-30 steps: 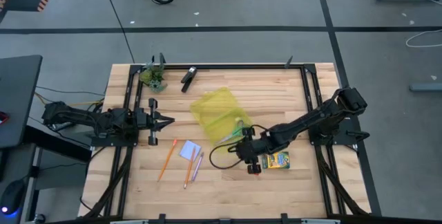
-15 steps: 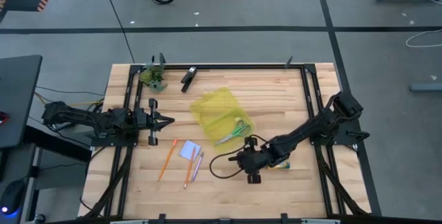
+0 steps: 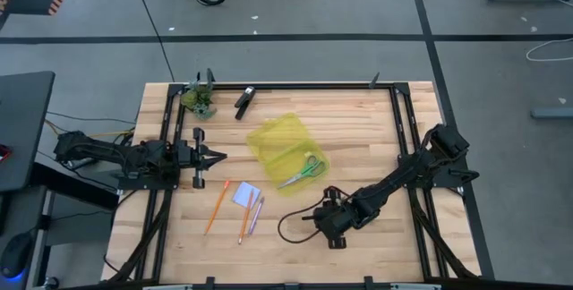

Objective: Pack school essentials
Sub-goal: Put the red eraser into the yellow supply box

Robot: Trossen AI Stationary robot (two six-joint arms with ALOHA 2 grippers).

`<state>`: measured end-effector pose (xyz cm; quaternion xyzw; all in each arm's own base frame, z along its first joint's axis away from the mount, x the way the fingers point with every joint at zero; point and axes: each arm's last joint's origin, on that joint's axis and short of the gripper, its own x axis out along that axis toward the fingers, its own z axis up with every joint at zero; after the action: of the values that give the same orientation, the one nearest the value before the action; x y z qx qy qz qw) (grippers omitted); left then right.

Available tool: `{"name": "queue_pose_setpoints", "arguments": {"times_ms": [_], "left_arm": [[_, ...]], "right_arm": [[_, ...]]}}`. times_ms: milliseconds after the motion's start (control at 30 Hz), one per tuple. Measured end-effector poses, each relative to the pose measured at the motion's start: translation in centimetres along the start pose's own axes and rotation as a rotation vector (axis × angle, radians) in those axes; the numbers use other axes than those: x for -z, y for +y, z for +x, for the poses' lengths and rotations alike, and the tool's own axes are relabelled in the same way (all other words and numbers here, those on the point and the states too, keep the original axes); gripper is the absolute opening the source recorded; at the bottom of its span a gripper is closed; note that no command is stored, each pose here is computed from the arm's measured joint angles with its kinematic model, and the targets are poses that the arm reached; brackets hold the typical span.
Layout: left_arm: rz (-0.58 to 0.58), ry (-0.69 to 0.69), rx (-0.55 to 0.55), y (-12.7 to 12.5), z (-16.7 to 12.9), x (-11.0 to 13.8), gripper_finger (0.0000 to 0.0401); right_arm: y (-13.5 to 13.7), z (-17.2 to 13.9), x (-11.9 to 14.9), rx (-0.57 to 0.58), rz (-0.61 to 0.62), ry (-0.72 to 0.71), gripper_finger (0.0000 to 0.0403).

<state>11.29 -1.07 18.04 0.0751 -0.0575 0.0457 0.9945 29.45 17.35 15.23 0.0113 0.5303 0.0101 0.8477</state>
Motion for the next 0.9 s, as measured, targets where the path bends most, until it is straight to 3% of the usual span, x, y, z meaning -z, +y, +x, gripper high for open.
{"name": "queue_pose_setpoints", "arguments": {"times_ms": [333,900], "left_arm": [[0.000,0.000,0.000,0.0,0.0,0.0,0.0030],[0.000,0.001,0.000,0.0,0.0,0.0,0.0034]], "right_arm": [[1.0,0.2,1.2,0.122,-0.011,-0.056,0.0234],[2.3,2.0,6.9,0.182,0.139,-0.371,0.0242]]}}
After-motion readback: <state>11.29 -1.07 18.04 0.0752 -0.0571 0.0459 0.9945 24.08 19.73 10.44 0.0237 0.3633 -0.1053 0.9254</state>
